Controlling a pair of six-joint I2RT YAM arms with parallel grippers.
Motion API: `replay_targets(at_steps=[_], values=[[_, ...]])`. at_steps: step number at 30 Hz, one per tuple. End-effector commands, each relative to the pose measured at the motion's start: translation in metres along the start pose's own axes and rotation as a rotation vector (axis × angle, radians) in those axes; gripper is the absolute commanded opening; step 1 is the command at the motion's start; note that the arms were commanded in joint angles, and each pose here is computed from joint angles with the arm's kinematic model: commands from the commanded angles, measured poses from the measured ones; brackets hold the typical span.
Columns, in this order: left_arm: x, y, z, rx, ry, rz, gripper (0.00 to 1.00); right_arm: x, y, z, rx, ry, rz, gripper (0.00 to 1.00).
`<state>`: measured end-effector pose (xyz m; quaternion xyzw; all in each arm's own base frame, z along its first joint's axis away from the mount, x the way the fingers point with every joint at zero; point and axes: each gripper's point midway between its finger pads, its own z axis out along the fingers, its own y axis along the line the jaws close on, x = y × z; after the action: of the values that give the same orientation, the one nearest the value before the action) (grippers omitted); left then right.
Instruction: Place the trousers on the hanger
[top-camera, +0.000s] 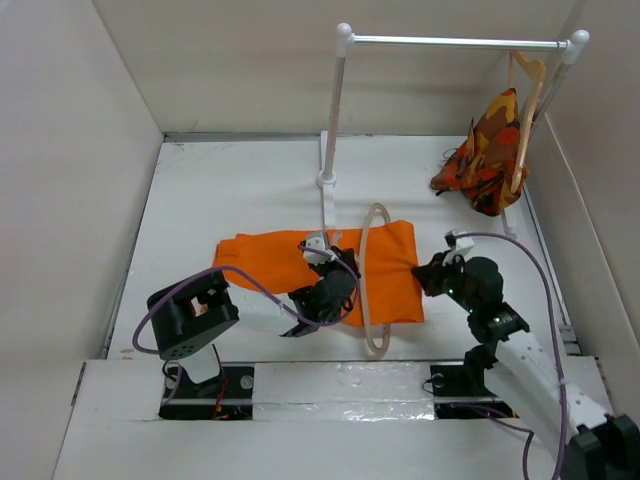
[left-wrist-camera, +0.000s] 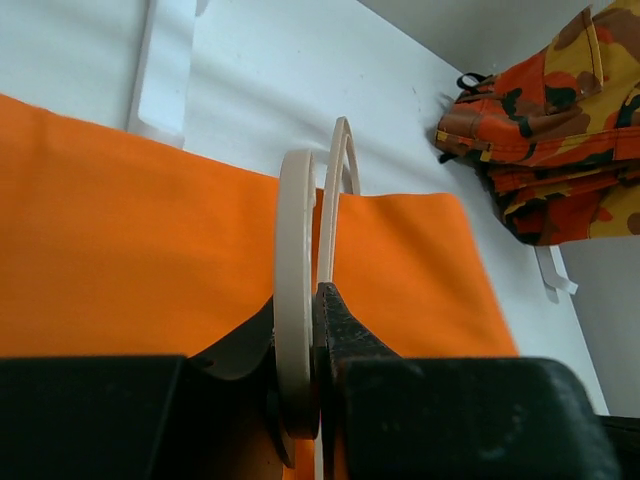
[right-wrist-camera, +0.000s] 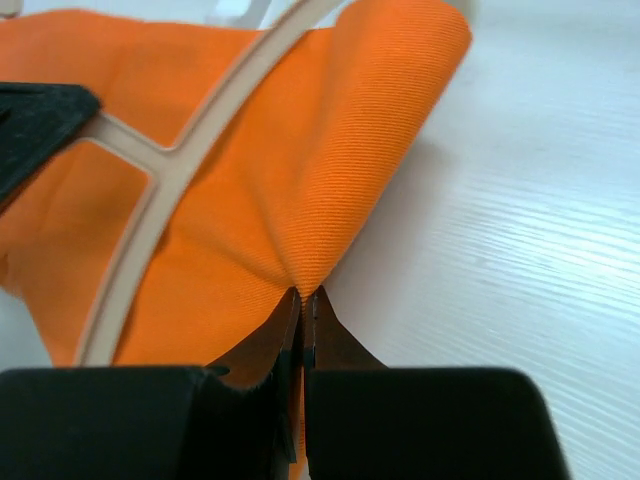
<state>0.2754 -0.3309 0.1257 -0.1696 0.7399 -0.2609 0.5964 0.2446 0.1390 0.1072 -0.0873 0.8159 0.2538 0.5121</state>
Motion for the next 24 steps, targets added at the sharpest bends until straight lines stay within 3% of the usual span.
replay_targets(at_steps=[1,16,24], values=[[-0.019,0.018,-0.003,-0.035,-0.047,0.081,0.00,-0.016,-0.028,-0.024,0.159,-0.020,-0.030,0.00],[-0.052,0.070,-0.024,-0.100,-0.064,0.185,0.00,-0.053,-0.078,-0.047,0.334,-0.089,-0.025,0.00],[-0.057,0.086,-0.026,-0.131,-0.058,0.203,0.00,-0.057,-0.090,-0.050,0.342,-0.108,-0.015,0.00]])
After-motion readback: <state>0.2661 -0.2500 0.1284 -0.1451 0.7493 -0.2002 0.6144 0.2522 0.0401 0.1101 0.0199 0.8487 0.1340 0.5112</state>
